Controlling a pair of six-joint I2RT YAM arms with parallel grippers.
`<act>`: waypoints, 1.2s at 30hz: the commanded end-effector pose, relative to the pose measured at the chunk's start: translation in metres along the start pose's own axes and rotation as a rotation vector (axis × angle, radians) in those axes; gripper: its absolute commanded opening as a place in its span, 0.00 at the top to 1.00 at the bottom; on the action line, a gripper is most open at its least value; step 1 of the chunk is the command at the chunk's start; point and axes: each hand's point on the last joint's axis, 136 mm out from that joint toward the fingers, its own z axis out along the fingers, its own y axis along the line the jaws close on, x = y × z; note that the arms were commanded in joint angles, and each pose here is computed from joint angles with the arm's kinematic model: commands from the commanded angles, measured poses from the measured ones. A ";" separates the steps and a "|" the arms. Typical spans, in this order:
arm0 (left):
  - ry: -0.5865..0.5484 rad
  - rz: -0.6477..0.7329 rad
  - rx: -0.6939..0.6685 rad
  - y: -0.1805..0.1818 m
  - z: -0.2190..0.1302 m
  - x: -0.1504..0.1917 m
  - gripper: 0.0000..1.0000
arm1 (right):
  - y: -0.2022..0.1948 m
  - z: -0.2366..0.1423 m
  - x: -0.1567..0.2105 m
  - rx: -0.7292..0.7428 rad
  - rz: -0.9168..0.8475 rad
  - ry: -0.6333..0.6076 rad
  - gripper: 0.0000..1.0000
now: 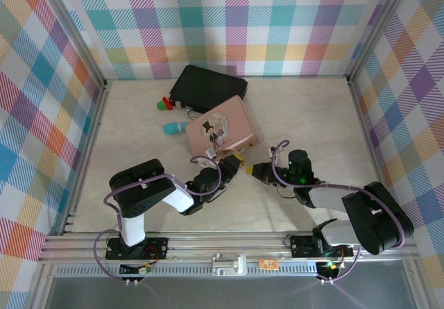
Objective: Unlock a padlock with a key
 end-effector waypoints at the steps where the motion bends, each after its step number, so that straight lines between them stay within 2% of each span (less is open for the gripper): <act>1: 0.057 -0.077 0.085 -0.023 0.004 0.009 1.00 | 0.012 0.007 -0.007 -0.045 -0.037 0.006 1.00; 11: 0.193 -0.088 0.114 -0.031 -0.001 0.032 1.00 | 0.018 0.001 -0.035 -0.026 -0.039 -0.049 1.00; 23: 0.168 -0.099 0.142 -0.043 0.006 0.028 1.00 | 0.002 0.005 -0.033 -0.008 0.095 -0.062 1.00; 31: 0.211 -0.085 0.156 -0.047 0.002 0.035 1.00 | 0.007 0.000 -0.055 -0.058 0.219 -0.074 1.00; 36: 0.242 -0.084 0.163 -0.049 0.001 0.039 1.00 | 0.010 -0.002 -0.058 -0.066 0.232 -0.014 1.00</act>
